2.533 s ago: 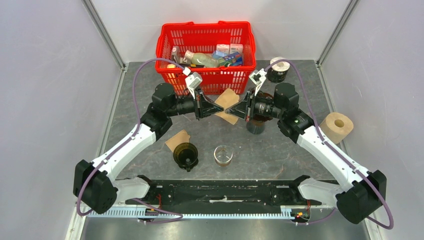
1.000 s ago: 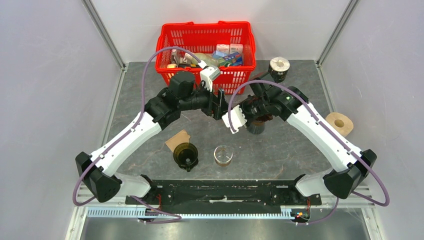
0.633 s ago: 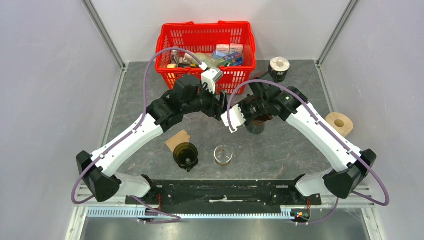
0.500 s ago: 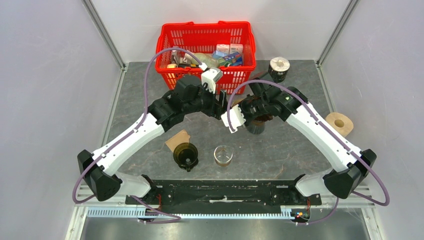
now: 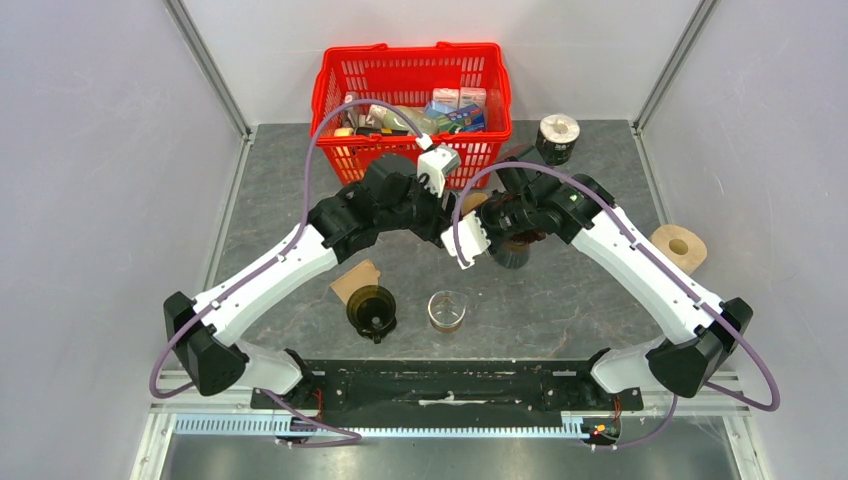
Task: Place the coffee filter in the dripper
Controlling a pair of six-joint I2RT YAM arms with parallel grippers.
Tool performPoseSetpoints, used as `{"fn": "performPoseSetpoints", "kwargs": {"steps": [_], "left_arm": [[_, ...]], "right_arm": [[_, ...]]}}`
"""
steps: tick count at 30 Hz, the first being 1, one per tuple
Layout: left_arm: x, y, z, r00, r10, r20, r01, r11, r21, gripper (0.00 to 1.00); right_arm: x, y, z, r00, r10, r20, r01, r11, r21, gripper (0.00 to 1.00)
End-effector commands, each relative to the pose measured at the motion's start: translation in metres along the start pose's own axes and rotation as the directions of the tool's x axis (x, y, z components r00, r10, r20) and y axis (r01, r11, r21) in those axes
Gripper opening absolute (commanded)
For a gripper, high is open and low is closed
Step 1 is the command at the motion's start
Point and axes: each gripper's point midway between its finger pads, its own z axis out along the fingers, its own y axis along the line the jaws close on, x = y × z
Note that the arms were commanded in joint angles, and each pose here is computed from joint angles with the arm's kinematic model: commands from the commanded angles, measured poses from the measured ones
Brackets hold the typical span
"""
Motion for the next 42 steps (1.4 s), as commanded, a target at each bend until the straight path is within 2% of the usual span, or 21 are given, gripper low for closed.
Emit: {"fn": "performPoseSetpoints", "kwargs": {"steps": [1,3,6,11,14,19,21,25,26,33,42], "left_arm": [[-0.019,0.020,-0.001,0.998,0.054,0.027,-0.050,0.988,-0.147,0.67],[-0.021,0.038,0.001,0.999,0.031,0.024,-0.024,0.967,-0.255,0.67],[-0.022,0.049,0.008,1.000,-0.002,0.004,0.004,0.945,-0.327,0.66],[-0.022,0.044,0.026,0.998,-0.051,-0.032,0.039,0.952,-0.302,0.62],[-0.020,0.034,0.030,0.998,-0.048,-0.052,0.034,0.970,-0.242,0.58],[-0.016,0.017,0.026,0.997,-0.032,-0.064,0.022,0.990,-0.142,0.40],[-0.015,0.018,0.022,0.998,-0.017,-0.061,0.008,0.989,-0.150,0.31],[-0.017,0.030,0.016,0.999,0.026,-0.043,-0.034,0.978,-0.208,0.05],[-0.018,0.035,0.014,0.998,0.040,-0.038,-0.048,0.972,-0.230,0.02],[-0.031,0.054,0.007,0.992,0.126,-0.022,-0.126,0.936,-0.328,0.02],[-0.034,0.049,-0.001,0.982,0.187,-0.006,-0.180,0.936,-0.302,0.02]], "right_arm": [[-0.007,-0.008,-0.011,0.999,-0.040,-0.005,0.040,0.999,0.030,0.00],[-0.007,-0.006,-0.012,0.999,-0.041,-0.008,0.041,0.999,0.027,0.00],[-0.007,-0.003,-0.011,0.999,-0.046,-0.017,0.046,0.999,0.019,0.00],[-0.004,-0.001,-0.007,0.998,-0.046,-0.037,0.046,0.999,0.006,0.00],[0.001,-0.001,-0.006,0.997,-0.039,-0.061,0.039,0.999,0.003,0.00],[0.008,0.001,-0.006,0.995,-0.029,-0.098,0.030,1.000,0.007,0.00],[0.009,0.003,-0.009,0.994,-0.028,-0.109,0.030,1.000,0.009,0.00],[0.008,0.006,-0.016,0.993,-0.040,-0.115,0.041,0.999,0.011,0.00],[0.007,0.008,-0.017,0.993,-0.047,-0.113,0.047,0.999,0.005,0.00],[0.001,0.024,-0.026,0.992,-0.073,-0.101,0.068,0.996,-0.050,0.00],[0.006,0.015,-0.025,0.989,-0.074,-0.127,0.074,0.997,-0.009,0.01]]}}
